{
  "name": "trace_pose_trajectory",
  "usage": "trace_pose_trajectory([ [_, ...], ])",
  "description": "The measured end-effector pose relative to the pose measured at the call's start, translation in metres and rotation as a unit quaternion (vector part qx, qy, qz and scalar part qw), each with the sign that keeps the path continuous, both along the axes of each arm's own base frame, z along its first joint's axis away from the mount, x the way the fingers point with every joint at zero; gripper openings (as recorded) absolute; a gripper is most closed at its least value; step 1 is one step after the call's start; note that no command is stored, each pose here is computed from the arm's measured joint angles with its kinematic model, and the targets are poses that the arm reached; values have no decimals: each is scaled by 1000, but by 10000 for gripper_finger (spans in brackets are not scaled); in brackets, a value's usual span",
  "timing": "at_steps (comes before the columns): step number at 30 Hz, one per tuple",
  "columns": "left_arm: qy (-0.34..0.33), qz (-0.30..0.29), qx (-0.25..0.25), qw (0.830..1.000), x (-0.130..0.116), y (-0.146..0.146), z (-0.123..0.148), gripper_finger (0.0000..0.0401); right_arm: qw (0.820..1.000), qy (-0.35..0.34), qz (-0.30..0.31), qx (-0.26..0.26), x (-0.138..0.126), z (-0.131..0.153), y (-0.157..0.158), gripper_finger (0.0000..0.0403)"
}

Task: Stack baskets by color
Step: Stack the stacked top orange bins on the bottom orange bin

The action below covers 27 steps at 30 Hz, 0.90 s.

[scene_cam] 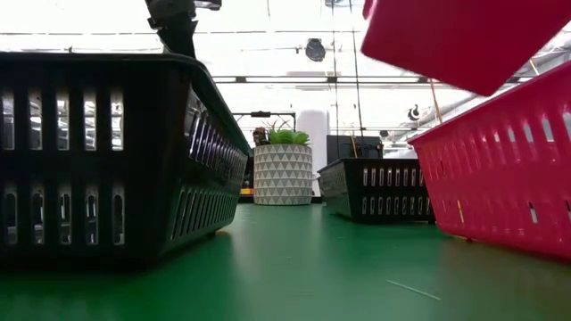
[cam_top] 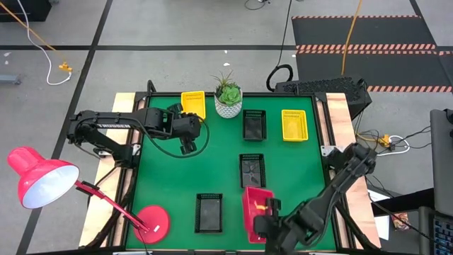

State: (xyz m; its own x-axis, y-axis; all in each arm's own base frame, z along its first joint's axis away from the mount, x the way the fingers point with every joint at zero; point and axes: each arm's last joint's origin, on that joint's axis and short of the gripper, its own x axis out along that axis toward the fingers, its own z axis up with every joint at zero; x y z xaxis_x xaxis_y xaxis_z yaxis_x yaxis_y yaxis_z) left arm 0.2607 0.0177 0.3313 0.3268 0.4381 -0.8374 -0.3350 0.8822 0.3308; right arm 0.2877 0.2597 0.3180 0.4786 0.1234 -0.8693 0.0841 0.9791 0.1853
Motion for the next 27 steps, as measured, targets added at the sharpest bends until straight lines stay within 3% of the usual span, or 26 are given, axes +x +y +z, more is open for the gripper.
trace_pose_trajectory([
  [10,2,-20,8,1000,1,0,1,198,995,87,-46,-7,7,-30,21,6],
  [27,-18,-19,8,1000,5,0,2,198,989,138,-47,3,6,-69,23,20],
])
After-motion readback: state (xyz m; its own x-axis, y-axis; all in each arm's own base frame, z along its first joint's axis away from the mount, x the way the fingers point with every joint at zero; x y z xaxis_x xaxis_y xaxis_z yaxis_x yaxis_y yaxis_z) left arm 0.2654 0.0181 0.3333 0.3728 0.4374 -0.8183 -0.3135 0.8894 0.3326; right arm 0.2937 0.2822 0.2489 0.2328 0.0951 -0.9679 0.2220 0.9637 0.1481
